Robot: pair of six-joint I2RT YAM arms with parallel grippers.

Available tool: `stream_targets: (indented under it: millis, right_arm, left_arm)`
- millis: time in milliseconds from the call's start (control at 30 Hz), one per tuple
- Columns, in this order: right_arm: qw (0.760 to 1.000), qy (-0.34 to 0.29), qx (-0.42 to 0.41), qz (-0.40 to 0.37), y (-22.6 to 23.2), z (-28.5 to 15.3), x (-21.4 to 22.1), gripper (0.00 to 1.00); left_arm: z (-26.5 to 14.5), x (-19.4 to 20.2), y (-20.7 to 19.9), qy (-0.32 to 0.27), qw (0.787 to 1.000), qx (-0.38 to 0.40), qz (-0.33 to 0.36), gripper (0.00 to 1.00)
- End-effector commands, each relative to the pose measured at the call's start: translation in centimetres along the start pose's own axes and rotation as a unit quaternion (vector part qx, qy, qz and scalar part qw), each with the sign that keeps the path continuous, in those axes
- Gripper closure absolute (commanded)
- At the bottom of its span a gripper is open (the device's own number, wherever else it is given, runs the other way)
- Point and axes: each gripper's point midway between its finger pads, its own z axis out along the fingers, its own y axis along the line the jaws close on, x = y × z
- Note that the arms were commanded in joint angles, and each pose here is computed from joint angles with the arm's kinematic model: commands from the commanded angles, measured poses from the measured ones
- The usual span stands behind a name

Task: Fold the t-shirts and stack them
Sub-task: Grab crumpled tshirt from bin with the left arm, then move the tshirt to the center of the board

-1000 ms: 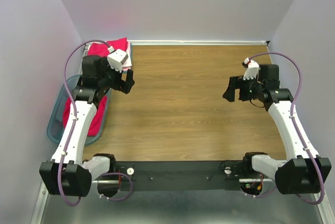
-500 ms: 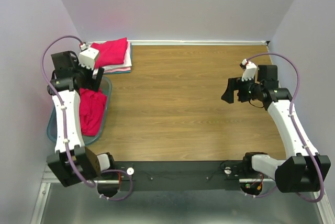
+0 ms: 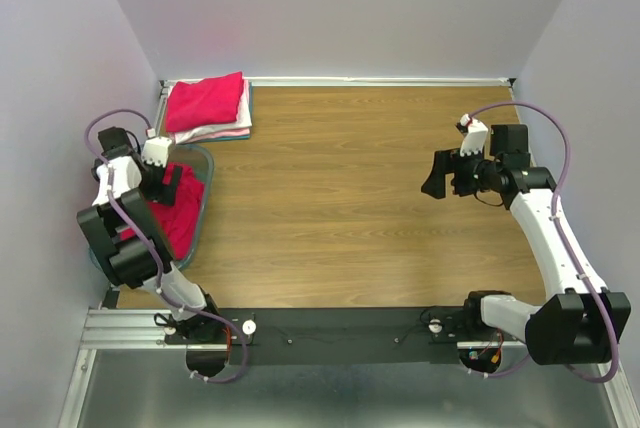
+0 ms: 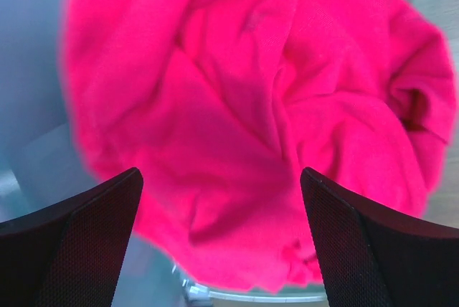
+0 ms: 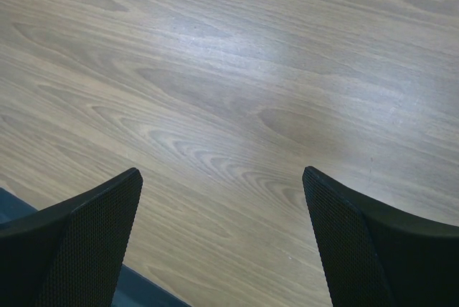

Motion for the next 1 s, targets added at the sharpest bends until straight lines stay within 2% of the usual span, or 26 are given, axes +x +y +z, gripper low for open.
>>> stream_targets:
  millis: [0,200,267,300,367,400,467,533,567,600,667,733,833,867,933,967]
  right_arm:
    - [1.000,0.012,-0.011,0.003,0.2,0.2,0.4,0.00]
    - [1.000,0.016,-0.007,0.003,-0.1,0.2,0.7,0.00]
    - [1.000,0.016,-0.007,0.002,-0.1,0.2,0.7,0.00]
    - [1.000,0.014,-0.007,0.000,-0.1,0.2,0.6,0.00]
    - [1.000,0.014,-0.009,0.001,0.0,0.2,0.6,0.00]
    - [1.000,0.013,-0.010,0.001,0.1,0.2,0.6,0.00]
    - [1.000,0.011,-0.013,0.001,0.2,0.0,0.5,0.00]
    - [1.000,0.008,-0.017,0.000,0.5,-0.1,0.5,0.00]
    - [1.000,0.007,-0.017,0.000,0.5,-0.1,0.5,0.00]
    - [1.000,0.005,-0.019,-0.001,0.6,-0.2,0.4,0.00]
    - [1.000,0.002,-0.025,-0.003,0.9,-0.4,0.3,0.00]
    - [1.000,-0.005,-0.023,0.003,0.5,-0.7,0.1,0.00]
    - [1.000,-0.010,-0.021,0.004,0.3,-0.9,-0.1,0.00]
    - [1.000,-0.012,-0.020,0.004,0.3,-1.0,-0.2,0.00]
    - [1.000,-0.017,-0.017,0.007,0.1,-1.2,-0.4,0.00]
    - [1.000,-0.022,-0.018,0.009,0.1,-1.4,-0.6,0.00]
  left_arm:
    - [3.0,1.9,0.2,0.025,1.000,0.002,0.001,0.02]
    - [6.3,5.4,-1.2,0.063,0.998,0.024,-0.012,0.02]
    - [6.6,5.8,-1.7,0.067,0.997,0.035,-0.013,0.20]
    - [6.6,6.0,-1.8,0.068,0.997,0.041,-0.015,0.50]
    - [6.0,5.7,-1.6,0.068,0.997,0.042,-0.018,0.86]
    - [5.3,5.2,-1.2,0.060,0.997,0.035,-0.018,1.00]
    - [3.7,4.0,-0.4,0.045,0.999,0.027,-0.007,1.00]
    - [0.5,0.5,0.9,-0.011,1.000,0.009,0.009,1.00]
    - [-1.1,-0.3,0.4,-0.020,0.999,0.021,0.014,1.00]
    - [-3.5,-2.7,-0.3,-0.070,0.997,0.035,0.029,1.00]
    - [-8.2,-6.6,-0.9,-0.125,0.990,0.045,0.053,1.00]
    - [-13.5,-11.3,-3.9,-0.192,0.973,0.071,0.106,1.00]
    - [-19.6,-16.0,-8.4,-0.265,0.947,0.101,0.151,1.00]
    - [-20.9,-17.5,-11.6,-0.285,0.933,0.128,0.180,1.00]
    - [-24.5,-19.7,-15.4,-0.326,0.911,0.161,0.193,1.00]
    - [-25.9,-20.9,-18.7,-0.346,0.893,0.189,0.217,1.00]
